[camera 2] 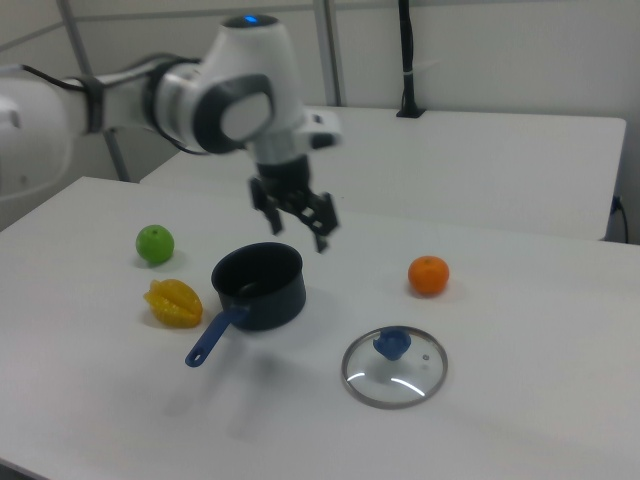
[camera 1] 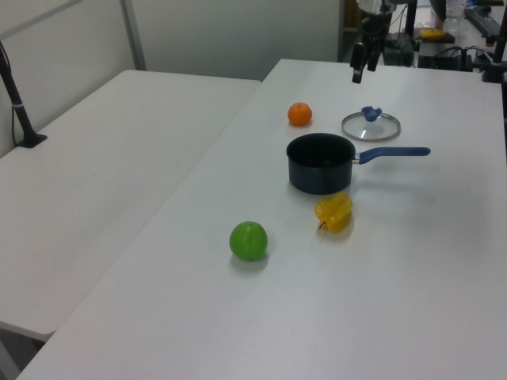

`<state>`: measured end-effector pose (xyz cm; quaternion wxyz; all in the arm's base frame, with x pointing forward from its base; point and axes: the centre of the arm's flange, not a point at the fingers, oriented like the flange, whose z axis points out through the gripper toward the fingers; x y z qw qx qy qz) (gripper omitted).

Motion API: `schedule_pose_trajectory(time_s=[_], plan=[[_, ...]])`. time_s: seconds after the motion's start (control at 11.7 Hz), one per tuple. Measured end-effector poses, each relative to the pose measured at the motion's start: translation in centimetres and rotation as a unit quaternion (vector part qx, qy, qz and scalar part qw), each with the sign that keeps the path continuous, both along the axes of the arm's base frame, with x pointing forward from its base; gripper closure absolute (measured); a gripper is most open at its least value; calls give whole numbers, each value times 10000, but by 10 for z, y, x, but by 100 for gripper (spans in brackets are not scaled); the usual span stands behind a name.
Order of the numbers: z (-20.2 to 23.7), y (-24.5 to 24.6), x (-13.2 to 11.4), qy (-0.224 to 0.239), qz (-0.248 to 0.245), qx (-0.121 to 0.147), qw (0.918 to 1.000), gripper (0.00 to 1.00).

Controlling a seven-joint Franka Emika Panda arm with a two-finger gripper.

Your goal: Open lid

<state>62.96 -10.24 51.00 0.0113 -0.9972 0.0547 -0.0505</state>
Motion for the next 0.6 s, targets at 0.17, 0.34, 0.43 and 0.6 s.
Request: schedule_pose_trajectory(time_s=[0.17, 0.34, 0.43, 0.6], plan=[[14, 57, -6, 168, 154, 52, 9997, 0], [11, 102, -7, 298, 335, 68, 9990, 0], [8, 118, -9, 397, 449, 69, 9982, 0], [8, 134, -13, 493, 557, 68, 9972, 0]])
